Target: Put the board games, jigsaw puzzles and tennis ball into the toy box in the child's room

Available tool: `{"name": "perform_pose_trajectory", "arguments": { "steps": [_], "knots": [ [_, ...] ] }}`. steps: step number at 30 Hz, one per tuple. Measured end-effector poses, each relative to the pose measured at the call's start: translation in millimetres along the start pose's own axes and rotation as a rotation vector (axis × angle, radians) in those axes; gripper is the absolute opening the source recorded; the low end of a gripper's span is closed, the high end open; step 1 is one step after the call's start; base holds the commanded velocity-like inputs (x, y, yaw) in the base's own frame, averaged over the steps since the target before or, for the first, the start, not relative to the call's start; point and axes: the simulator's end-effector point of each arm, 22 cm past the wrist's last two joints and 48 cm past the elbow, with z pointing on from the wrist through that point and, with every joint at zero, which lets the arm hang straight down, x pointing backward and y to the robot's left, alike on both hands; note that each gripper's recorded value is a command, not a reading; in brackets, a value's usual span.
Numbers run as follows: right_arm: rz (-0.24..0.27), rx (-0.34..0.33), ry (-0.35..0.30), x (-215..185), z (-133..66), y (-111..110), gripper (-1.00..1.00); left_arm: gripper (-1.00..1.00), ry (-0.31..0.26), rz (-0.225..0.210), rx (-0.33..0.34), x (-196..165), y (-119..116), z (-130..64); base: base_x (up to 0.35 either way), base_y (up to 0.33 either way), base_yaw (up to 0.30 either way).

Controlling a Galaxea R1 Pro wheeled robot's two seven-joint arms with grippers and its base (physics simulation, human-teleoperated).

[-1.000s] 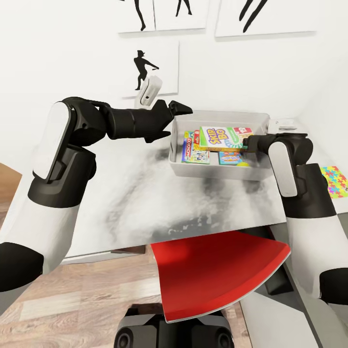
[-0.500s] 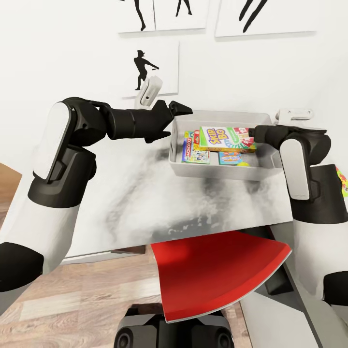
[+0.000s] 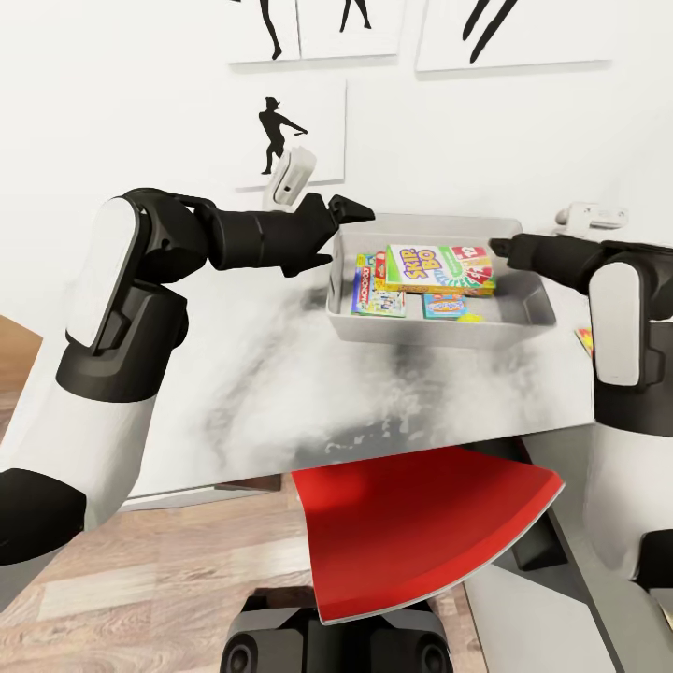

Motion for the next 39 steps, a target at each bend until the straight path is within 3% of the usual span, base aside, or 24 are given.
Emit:
{"name": "perform_pose_trajectory", "arguments": {
  "steps": [4, 9, 17, 24, 39],
  "knots": [
    [0.021, -0.093, -0.009, -3, -3.8, 1, 1.00, 1.00, 0.000, -0.001, 0.001, 0, 0, 0.2, 0.000, 0.000, 0.000],
    [0.007, -0.123, -0.047, -21, -9.0, 26, 1.00, 1.00, -0.021, -0.019, -0.024, -21, 11, -8.5, 0.000, 0.000, 0.000],
    [-0.030, -0.151, -0.078, -41, -12.5, 45, 1.00, 1.00, -0.067, -0.044, -0.028, -53, 12, -17.5, 0.000, 0.000, 0.000],
    [-0.065, -0.172, -0.105, -59, -16.4, 61, 1.00, 1.00, -0.075, -0.051, -0.025, -56, 13, -19.6, 0.000, 0.000, 0.000],
    [-0.069, -0.177, -0.169, -96, -26.1, 65, 1.00, 1.00, -0.075, -0.051, -0.025, -56, 13, -19.6, 0.000, 0.000, 0.000]
  ]
}}
